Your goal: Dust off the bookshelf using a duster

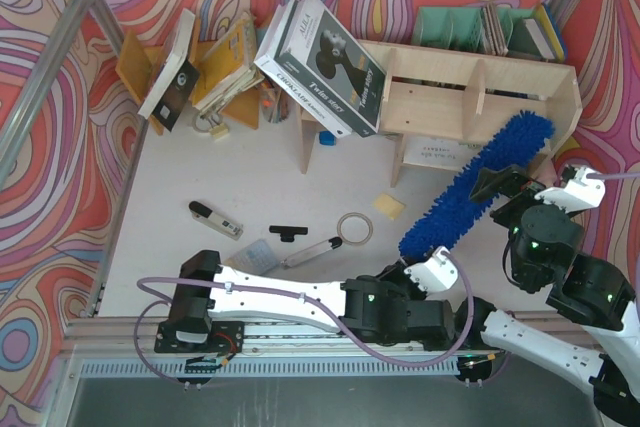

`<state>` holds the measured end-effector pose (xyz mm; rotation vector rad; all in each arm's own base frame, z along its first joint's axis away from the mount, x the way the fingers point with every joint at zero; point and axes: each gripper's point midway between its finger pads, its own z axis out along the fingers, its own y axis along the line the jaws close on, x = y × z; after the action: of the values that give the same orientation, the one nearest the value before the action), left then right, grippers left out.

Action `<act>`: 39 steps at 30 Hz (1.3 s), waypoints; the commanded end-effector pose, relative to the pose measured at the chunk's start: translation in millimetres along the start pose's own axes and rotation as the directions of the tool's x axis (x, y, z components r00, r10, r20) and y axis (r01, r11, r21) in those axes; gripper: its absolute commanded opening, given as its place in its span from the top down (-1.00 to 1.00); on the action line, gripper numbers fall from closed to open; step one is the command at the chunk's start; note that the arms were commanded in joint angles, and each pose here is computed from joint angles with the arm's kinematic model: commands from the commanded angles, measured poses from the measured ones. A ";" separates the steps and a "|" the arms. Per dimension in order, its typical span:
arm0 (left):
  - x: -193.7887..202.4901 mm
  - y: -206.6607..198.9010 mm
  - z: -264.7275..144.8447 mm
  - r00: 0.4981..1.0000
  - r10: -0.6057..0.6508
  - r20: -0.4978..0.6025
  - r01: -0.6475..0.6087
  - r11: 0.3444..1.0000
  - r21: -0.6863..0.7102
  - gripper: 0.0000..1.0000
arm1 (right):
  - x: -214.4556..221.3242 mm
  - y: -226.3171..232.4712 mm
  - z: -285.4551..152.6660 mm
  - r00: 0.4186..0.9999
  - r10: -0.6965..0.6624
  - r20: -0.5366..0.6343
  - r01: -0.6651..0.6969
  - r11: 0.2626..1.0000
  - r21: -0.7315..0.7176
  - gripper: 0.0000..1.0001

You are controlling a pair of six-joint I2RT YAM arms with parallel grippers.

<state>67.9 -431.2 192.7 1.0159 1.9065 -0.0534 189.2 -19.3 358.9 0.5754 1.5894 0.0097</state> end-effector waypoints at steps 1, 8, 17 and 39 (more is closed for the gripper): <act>-14.8 21.4 -6.1 0.997 -0.069 0.044 0.070 0.997 -0.033 1.00 | -7.8 0.0 0.9 0.999 0.032 0.028 -0.033 0.999 0.015 -0.97; -28.2 31.5 -4.3 0.992 -0.117 0.045 0.119 0.992 -0.040 1.00 | -14.4 0.2 -1.0 0.998 0.057 0.036 -0.058 0.998 0.011 -0.97; -45.1 17.0 13.8 0.994 -0.103 0.029 0.102 0.995 0.014 1.00 | -39.8 -6.4 -9.2 0.992 0.106 0.071 -0.106 0.994 0.000 -0.97; -97.4 25.7 -11.0 0.968 -0.169 0.183 0.156 0.984 0.088 1.00 | -46.4 -45.3 -17.3 0.966 0.208 0.155 -0.221 0.972 0.074 -0.97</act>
<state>92.7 -466.6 225.1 0.9901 1.9202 -0.2035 154.4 -69.5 393.5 0.7702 1.3819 0.0819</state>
